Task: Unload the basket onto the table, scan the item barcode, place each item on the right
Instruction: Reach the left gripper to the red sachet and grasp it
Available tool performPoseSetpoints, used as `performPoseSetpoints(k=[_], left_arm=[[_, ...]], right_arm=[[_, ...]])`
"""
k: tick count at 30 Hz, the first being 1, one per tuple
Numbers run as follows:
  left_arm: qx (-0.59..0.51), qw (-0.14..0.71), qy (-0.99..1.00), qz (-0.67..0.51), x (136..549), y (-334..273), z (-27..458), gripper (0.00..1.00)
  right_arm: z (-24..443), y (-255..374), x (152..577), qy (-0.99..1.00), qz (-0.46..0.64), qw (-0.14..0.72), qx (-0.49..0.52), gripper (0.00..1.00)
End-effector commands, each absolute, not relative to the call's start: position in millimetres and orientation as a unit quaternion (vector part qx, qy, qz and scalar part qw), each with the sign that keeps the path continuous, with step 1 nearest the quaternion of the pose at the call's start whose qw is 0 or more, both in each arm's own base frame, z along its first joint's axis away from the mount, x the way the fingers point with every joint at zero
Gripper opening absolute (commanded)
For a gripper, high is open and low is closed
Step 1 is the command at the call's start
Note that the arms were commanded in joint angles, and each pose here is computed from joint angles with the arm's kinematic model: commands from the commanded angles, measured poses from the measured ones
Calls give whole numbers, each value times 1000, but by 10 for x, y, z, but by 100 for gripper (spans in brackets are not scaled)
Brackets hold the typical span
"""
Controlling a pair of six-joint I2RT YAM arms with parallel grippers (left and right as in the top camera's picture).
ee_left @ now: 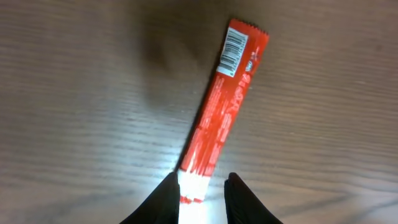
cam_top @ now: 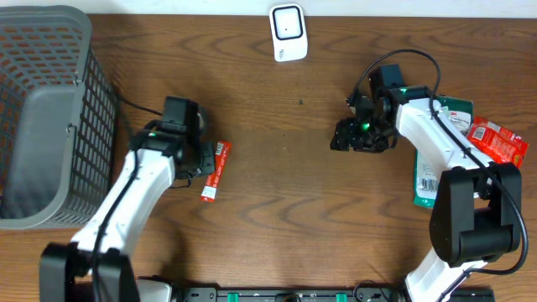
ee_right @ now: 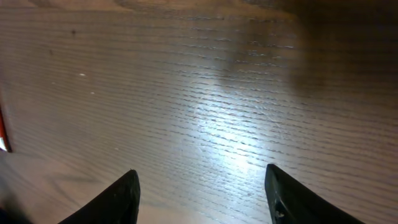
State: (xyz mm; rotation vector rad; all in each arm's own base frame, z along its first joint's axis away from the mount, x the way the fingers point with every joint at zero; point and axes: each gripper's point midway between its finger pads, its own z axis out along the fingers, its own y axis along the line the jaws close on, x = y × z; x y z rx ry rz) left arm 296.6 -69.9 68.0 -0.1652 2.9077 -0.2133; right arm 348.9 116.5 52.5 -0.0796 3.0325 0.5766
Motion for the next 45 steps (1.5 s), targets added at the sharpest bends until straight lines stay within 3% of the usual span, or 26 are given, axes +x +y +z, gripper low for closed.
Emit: performPoseSetpoints(k=[1,2,4,19,32,40,42,45], left_arm=[[-35,82,995,-52,2943,-692,434,28],[-35,70,996,-50,2933,-693,358,40],[-35,57,997,-46,2926,-691,254,41],[-36,-7,994,-100,2772,-1068,-36,41],[40,34,992,-115,2761,-1640,-49,41],[-66,69,994,-47,2859,-1470,-99,40],[-76,68,994,-49,2857,-1480,-98,34],[-66,66,994,-55,2822,-1560,-97,33]], right_arm=[[513,1139,3481,986,162,33,-35,62],[501,1100,3488,987,150,34,-34,62],[500,1094,3496,988,148,36,-34,62],[500,1097,3496,988,149,36,-35,64],[499,1096,3487,988,148,34,-34,64],[499,1097,3487,988,148,34,-35,65],[499,1097,3487,988,148,34,-35,65],[499,1097,3487,988,149,34,-34,65]])
